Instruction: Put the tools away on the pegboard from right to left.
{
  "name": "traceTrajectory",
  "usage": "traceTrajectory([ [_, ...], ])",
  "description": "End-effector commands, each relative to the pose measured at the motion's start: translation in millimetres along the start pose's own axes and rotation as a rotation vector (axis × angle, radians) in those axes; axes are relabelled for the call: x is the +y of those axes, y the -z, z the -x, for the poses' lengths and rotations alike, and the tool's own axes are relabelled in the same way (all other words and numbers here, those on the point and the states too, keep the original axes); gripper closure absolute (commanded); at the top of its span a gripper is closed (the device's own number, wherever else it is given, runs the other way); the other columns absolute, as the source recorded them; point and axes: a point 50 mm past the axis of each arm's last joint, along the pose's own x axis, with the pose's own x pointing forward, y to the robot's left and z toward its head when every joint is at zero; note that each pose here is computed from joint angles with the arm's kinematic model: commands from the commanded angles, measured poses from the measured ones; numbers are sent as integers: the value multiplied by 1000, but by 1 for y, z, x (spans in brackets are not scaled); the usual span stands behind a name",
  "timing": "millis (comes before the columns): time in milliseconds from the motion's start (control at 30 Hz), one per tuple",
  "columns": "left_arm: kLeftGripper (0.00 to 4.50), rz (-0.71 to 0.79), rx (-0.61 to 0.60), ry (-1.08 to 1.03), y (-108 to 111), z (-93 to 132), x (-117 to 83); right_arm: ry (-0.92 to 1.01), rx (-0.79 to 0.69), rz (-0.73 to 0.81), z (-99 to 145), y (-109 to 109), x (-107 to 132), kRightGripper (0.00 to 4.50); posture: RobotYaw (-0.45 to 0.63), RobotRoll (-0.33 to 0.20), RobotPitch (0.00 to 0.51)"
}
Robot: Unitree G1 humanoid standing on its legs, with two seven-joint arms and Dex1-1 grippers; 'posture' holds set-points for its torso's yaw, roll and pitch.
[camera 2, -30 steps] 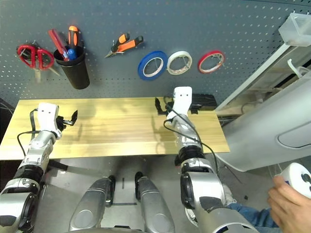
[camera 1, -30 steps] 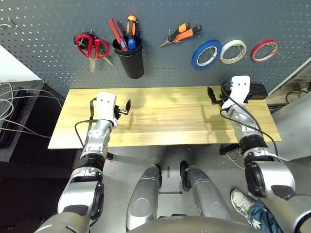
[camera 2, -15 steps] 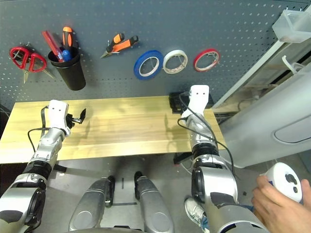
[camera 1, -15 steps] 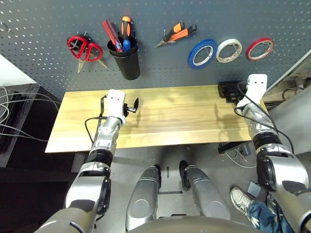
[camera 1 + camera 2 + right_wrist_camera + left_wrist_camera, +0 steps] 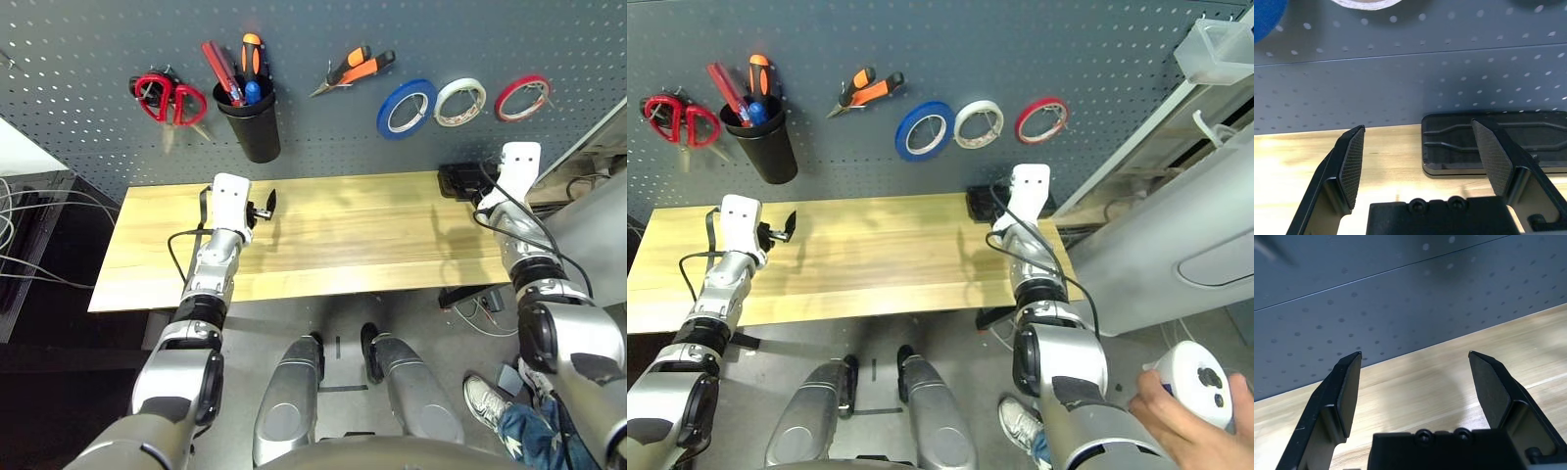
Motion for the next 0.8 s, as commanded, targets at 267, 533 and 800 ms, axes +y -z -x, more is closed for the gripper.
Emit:
traceTrajectory([
  [267, 46, 5, 42, -48, 14, 9, 8, -21, 14, 21, 0, 3, 2, 0, 26, 0, 218],
  [533, 46, 5, 43, -65, 14, 8, 14, -27, 13, 24, -2, 1, 4, 0, 36, 0, 212],
  [800, 46, 0, 38, -82, 14, 10, 21, -37, 10, 19, -2, 2, 8, 0, 45, 0, 206],
])
